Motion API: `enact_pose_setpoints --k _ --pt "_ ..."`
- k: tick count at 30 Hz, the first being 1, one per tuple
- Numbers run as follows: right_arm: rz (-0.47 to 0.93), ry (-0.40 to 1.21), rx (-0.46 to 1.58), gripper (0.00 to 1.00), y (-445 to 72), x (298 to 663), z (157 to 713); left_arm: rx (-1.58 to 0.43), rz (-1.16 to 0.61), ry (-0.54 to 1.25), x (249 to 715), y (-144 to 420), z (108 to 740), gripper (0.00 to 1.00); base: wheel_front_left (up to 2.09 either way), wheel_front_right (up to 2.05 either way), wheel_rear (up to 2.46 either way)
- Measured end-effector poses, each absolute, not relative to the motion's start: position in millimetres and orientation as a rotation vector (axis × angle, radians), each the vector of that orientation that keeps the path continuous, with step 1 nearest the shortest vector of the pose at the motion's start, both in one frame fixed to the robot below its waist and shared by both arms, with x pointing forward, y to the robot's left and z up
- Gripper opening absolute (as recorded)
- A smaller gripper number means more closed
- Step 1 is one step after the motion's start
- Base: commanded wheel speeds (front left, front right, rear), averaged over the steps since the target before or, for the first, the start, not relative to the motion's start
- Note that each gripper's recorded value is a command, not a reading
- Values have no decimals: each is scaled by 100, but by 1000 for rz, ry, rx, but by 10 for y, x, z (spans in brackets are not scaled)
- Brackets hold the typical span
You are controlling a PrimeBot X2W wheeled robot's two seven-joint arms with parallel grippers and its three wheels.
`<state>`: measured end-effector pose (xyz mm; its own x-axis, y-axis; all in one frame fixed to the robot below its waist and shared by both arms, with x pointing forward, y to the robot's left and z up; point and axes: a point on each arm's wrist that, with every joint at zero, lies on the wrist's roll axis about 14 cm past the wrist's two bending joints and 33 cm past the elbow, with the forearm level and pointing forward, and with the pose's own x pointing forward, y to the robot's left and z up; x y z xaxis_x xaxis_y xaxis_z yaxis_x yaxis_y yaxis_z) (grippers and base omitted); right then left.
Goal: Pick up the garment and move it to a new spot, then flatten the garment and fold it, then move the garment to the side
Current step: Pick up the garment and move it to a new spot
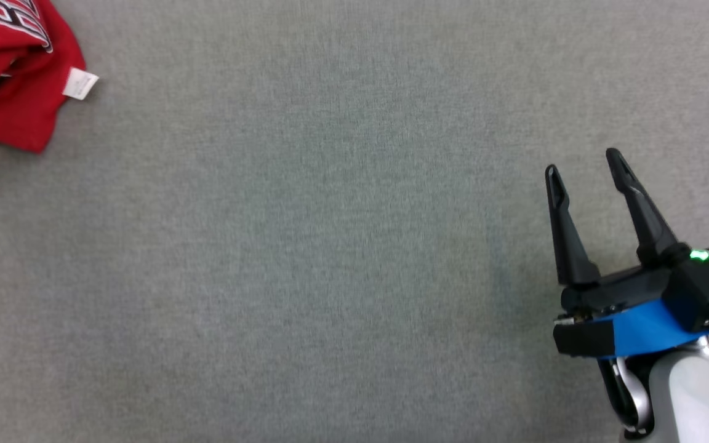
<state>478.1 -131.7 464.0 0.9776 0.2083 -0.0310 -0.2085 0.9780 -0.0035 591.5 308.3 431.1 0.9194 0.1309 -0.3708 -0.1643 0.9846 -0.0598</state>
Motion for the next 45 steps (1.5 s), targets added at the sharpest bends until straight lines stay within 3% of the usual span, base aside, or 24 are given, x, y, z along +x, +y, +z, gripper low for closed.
enact_pose_setpoints --k 9,19,27,30,34,41,45 --pt "195 -77 38 100 -1361 4524 5108 9 -22 125 5890 2603 5504 0 0 0 0" --pt "105 -157 92 100 -1681 4039 5440 32 -411 -165 5518 1036 6889 0 0 0 0" --pt "28 -183 120 100 -1936 3768 5489 -72 -596 -258 5189 62 7440 0 0 0 0" --pt "6 -167 126 100 -2001 3750 5417 -111 -586 -208 5250 -47 7247 0 0 0 0" --pt "-12 -129 135 100 -2048 3788 5264 -162 -533 -19 5419 -23 6430 0 0 0 0" --pt "-32 -83 135 100 -2109 3899 5075 -193 -309 255 5614 502 5044 0 0 0 0" --pt "-38 -69 131 100 -2133 3947 5017 -139 -224 313 5606 817 4602 0 0 0 0"
